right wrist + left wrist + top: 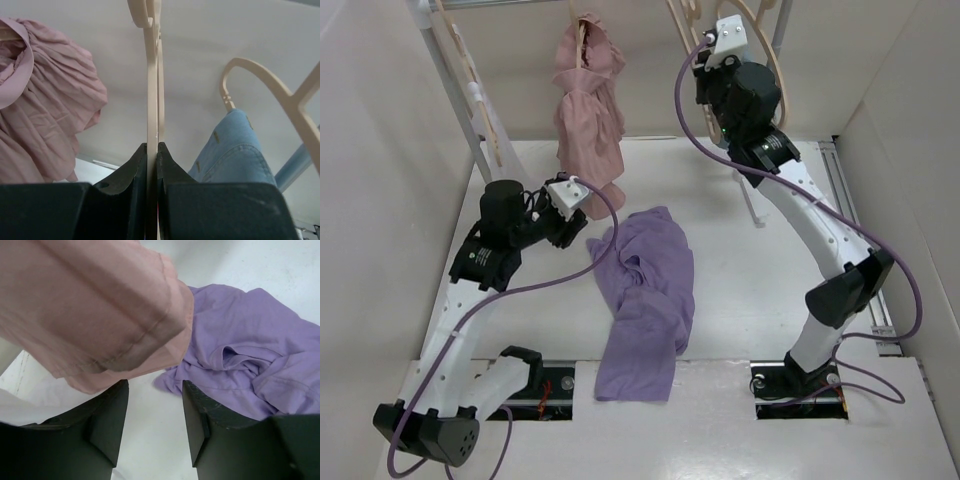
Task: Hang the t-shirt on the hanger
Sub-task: Grab a hanger with the right arm, then place tshirt on hanger
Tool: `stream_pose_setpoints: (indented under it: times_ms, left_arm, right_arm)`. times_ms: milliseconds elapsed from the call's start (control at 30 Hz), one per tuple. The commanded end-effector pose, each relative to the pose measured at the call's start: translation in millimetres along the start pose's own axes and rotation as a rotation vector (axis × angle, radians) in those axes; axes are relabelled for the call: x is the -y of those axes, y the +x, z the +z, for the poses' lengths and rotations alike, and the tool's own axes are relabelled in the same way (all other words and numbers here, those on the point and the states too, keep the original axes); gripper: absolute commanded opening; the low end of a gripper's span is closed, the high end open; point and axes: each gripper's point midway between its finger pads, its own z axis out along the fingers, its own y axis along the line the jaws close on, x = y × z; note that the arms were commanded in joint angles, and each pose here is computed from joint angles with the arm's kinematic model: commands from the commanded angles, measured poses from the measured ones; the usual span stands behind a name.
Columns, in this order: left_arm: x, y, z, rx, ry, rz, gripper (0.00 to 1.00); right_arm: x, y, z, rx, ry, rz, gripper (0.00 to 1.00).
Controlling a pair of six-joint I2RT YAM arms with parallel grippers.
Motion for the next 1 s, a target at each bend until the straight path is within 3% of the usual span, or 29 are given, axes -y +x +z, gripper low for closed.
stream_pose_setpoints:
  times_ms: [0, 133, 167, 333, 400, 567, 733, 767, 967]
  left_arm:
    - [3.3, -11.9, 5.2, 0.053, 0.029, 0.015, 0.43]
    - [7.3, -10.2, 5.8, 0.045, 0.06, 0.04, 0.36]
    - [9.5, -12.2, 4.3, 0.049, 0.076, 0.054, 0.34]
    - [54.8, 7.7, 0.0, 0.014, 0.31, 0.175, 0.32]
    - [74.9, 27.3, 7.1, -0.053, 0.388, 0.174, 0.33]
    - [112.3, 82.2, 36.2, -0.231, 0.456, 0.118, 0.3]
    - [113.1, 93.4, 79.4, -0.248, 0.353, 0.121, 0.36]
    - [110.7, 94.9, 86.1, -0.243, 0.326, 0.099, 0.43]
    - [82.4, 88.8, 127.8, -0.201, 0.107, -0.07, 0.5]
  right_arm:
    - [17.6, -50.0, -16.9, 0.134, 0.043, 0.037, 0.0]
    - [18.9, -46.9, -32.8, 0.123, 0.023, 0.022, 0.0]
    - [11.4, -28.7, -36.9, 0.084, 0.005, 0.012, 0.0]
    - [-3.7, -7.2, -89.5, 0.035, -0.062, -0.006, 0.0]
    - [-18.8, 30.8, -108.6, -0.04, -0.092, -0.026, 0.0]
    - [-33.1, 65.6, -167.0, -0.122, -0.148, 0.022, 0.0]
    - [-37.1, 116.1, -216.9, -0.281, -0.159, 0.087, 0.0]
    - [-32.6, 125.3, -227.7, -0.304, -0.141, 0.119, 0.0]
    - [-17.4, 145.2, -260.8, -0.373, -0.089, 0.158, 0.0]
